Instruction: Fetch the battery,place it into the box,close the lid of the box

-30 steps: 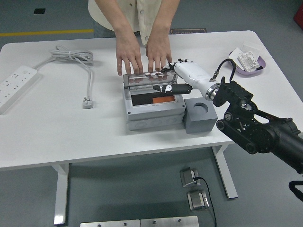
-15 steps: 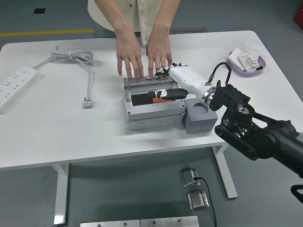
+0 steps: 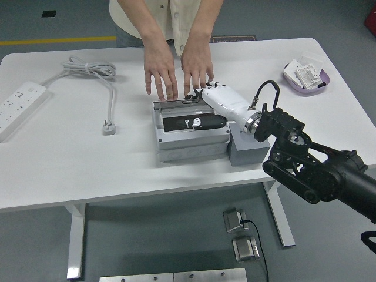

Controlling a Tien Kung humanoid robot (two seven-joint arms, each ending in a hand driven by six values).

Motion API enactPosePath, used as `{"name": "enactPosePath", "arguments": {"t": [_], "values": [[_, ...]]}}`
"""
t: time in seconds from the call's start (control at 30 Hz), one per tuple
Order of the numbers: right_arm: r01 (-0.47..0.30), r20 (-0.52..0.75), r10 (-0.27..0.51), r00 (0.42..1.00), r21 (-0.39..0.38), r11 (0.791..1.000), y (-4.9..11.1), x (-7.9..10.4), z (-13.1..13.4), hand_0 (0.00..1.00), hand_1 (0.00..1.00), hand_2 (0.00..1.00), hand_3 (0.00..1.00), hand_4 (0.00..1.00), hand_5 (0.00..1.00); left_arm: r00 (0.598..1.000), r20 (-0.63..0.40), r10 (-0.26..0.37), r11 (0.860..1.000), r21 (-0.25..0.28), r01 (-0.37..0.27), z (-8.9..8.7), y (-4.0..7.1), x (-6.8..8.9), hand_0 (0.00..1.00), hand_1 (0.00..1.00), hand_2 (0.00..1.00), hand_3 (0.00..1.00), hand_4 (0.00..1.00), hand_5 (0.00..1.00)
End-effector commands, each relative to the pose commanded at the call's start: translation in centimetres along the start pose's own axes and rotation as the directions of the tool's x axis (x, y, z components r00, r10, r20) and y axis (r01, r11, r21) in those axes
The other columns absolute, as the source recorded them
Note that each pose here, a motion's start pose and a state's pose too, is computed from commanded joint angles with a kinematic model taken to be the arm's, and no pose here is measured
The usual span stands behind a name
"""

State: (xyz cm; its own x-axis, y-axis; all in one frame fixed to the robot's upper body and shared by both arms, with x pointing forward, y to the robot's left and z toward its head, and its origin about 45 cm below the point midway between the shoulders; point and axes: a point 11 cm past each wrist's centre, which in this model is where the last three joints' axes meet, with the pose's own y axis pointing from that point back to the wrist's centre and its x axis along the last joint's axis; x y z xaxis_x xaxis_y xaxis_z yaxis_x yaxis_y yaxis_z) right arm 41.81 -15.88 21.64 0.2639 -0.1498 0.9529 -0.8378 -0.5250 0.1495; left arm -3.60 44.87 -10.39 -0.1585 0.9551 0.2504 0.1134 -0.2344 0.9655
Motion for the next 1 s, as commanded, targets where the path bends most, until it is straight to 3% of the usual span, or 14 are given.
{"name": "enactPosePath", "arguments": {"t": [1.0], "values": [[-0.007,-0.021,0.008,1.0,0.042,0.999,0.7,0.5,-2.1,0.968,0.753,0.764,0.799,0.954,0.945,1.0,-0.016,-0.008,1.0,0.024,0.009,-1.6,-0.2,-0.5,0.589,0.681,0.706,0.757,0.803,0.912]]}}
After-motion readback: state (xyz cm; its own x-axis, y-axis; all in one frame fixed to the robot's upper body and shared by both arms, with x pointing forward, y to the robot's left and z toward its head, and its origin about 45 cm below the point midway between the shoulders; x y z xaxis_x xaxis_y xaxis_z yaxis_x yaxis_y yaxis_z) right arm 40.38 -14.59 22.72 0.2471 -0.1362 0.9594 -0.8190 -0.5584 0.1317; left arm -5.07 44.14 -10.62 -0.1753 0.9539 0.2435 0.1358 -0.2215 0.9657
